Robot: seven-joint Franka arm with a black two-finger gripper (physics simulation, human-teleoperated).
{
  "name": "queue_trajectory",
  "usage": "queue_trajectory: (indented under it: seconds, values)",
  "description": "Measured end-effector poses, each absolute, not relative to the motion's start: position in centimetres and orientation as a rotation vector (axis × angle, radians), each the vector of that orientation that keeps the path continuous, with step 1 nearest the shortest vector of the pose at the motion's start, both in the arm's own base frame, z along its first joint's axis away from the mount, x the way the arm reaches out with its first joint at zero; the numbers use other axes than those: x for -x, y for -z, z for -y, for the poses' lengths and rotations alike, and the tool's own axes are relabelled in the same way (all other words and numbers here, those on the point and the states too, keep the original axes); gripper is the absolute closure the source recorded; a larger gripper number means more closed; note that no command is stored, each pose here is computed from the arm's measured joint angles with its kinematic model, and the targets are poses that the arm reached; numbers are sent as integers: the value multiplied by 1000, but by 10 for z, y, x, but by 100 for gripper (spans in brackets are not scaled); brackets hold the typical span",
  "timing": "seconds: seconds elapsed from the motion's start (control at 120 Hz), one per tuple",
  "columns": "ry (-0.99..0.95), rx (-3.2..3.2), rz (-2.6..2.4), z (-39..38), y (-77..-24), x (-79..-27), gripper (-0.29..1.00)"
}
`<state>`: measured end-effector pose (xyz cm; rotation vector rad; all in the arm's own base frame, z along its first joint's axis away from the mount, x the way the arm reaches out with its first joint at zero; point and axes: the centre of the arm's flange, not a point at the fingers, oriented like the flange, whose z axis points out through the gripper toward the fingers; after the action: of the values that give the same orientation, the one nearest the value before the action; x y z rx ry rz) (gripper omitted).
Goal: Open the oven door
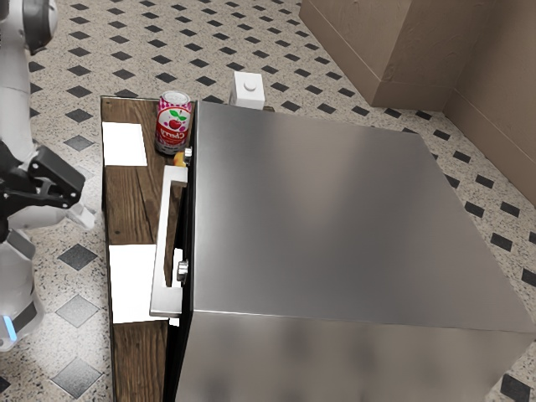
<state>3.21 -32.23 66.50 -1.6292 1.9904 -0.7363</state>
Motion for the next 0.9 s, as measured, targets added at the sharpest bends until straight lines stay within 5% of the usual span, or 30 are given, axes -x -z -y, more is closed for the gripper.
queue_trajectory:
  seconds: [0.3,0.9]
  values:
    - [594,1786,-1985,318,-652,-74,0]
    - [655,1889,-1901,319,-648,-129,0]
